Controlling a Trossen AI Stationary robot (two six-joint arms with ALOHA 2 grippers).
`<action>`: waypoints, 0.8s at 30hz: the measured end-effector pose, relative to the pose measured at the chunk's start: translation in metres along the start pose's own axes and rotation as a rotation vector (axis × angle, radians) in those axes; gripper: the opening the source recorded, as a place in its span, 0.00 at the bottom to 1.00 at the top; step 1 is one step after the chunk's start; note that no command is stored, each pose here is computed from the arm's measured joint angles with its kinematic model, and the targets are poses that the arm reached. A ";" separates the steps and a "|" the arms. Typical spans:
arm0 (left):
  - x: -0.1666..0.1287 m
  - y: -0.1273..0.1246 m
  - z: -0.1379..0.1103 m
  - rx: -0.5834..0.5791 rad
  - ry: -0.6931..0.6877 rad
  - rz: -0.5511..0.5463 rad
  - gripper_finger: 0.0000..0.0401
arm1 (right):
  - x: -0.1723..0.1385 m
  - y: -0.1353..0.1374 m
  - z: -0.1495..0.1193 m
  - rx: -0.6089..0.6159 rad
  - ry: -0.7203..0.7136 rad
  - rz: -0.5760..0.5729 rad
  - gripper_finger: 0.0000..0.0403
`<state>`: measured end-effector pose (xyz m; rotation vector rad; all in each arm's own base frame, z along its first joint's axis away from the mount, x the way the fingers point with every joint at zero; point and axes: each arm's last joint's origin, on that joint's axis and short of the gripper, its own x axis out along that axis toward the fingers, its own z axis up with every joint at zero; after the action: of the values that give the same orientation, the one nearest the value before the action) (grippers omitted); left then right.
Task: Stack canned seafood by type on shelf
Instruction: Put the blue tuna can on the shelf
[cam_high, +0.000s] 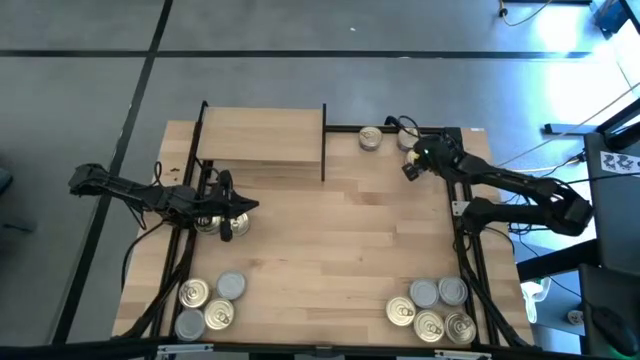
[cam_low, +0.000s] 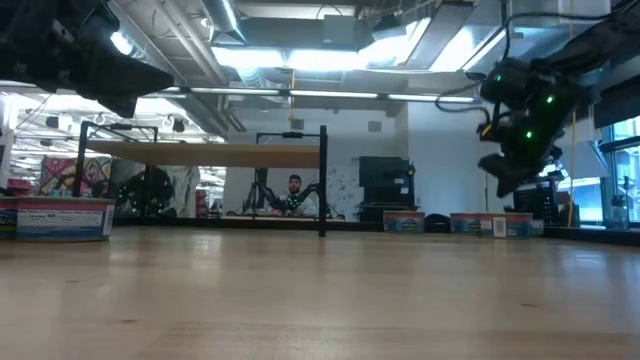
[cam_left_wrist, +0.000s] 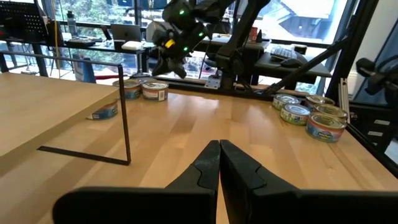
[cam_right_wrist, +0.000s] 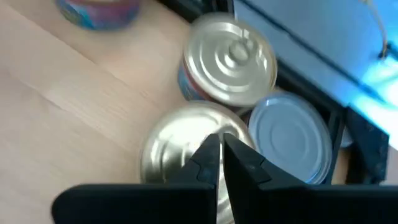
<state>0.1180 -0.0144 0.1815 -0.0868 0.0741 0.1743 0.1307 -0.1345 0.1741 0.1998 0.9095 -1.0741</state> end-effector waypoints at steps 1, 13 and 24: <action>0.000 0.000 0.000 0.007 0.000 0.000 0.02 | 0.003 0.000 -0.001 0.000 0.019 0.004 0.05; 0.000 0.000 0.000 0.010 0.000 0.000 0.02 | 0.017 0.004 -0.010 -0.033 0.150 0.017 0.05; 0.000 0.000 -0.001 0.017 0.006 0.000 0.02 | 0.017 0.008 -0.010 -0.019 0.159 0.176 0.05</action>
<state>0.1179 -0.0144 0.1803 -0.0702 0.0821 0.1738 0.1352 -0.1363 0.1531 0.3467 1.0248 -0.8955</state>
